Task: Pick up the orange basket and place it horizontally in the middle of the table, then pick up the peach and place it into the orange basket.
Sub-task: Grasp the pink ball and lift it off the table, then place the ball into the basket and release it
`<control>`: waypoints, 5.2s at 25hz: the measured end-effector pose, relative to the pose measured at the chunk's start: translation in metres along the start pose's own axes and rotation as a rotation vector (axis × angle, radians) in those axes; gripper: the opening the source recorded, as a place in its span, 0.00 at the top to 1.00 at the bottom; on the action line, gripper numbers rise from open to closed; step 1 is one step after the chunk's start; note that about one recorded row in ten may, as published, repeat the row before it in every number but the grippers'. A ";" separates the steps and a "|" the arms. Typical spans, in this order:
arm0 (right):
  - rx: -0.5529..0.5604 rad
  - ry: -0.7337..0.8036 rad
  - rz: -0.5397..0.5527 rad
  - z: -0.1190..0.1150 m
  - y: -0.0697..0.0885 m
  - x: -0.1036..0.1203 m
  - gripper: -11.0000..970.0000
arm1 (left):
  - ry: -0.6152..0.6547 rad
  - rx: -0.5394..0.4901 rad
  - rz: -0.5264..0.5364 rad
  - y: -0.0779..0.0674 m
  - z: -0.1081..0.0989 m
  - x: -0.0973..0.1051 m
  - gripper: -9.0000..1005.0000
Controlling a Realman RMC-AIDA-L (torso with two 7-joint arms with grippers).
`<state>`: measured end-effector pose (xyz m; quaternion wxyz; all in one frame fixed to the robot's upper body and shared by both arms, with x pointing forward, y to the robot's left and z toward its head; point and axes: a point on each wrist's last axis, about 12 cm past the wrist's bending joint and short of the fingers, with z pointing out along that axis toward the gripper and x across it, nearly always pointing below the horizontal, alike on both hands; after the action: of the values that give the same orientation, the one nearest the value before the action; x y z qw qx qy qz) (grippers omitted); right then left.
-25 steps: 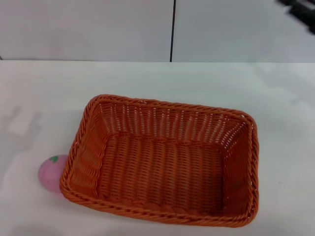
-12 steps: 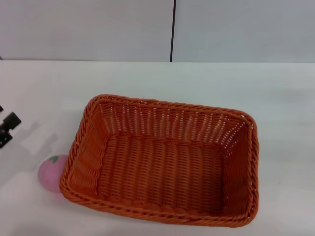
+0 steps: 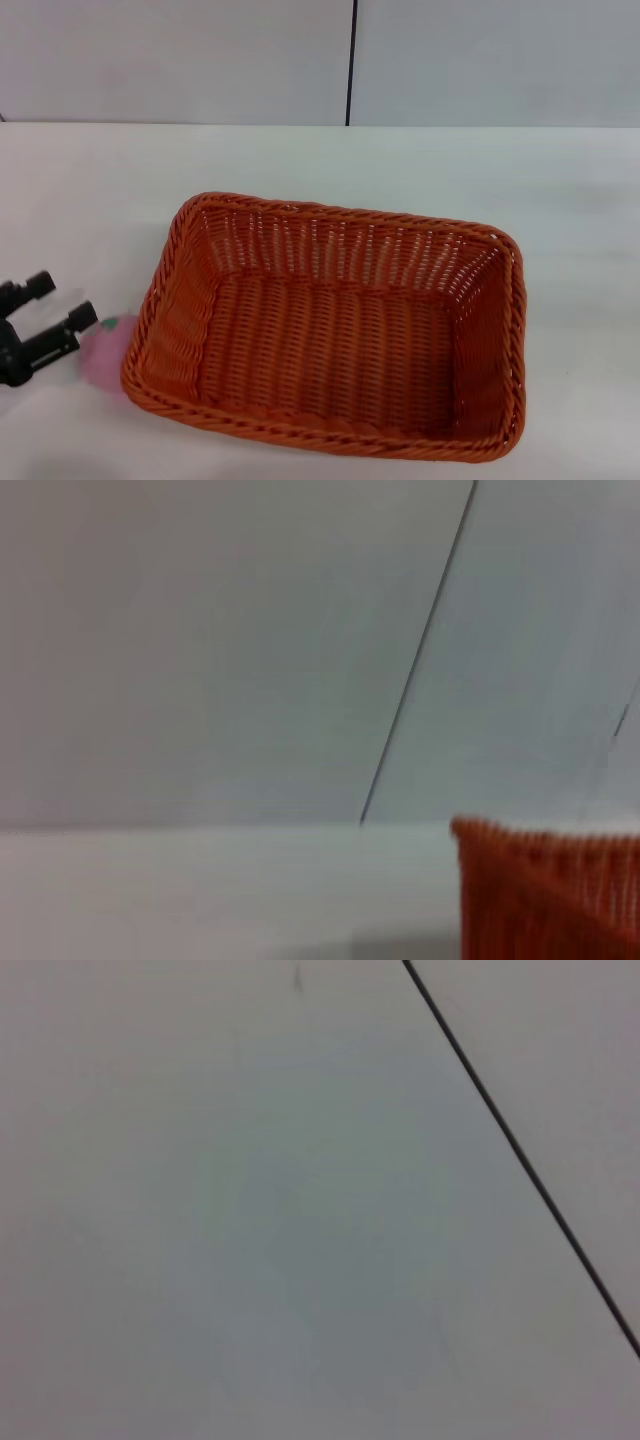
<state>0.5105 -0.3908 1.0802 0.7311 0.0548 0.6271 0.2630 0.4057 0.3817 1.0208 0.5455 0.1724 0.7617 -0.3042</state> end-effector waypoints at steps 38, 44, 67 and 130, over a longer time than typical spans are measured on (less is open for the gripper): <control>0.010 0.016 0.017 0.002 0.004 0.011 0.52 | 0.183 0.112 -0.027 -0.013 0.006 0.020 0.24; 0.015 0.020 0.025 0.002 0.004 0.013 0.52 | 0.178 0.102 -0.025 -0.014 0.004 0.021 0.43; 0.034 0.029 0.026 0.001 0.001 0.014 0.52 | 0.178 0.101 -0.020 -0.012 0.005 0.019 0.76; 0.026 0.038 0.032 0.006 0.007 0.022 0.52 | -0.156 0.434 -0.138 -0.048 0.118 -0.043 0.46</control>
<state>0.5157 -0.3735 1.0647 0.7140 0.0692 0.6433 0.2676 0.4778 0.2708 1.0484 0.5307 0.2089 0.6441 -0.5098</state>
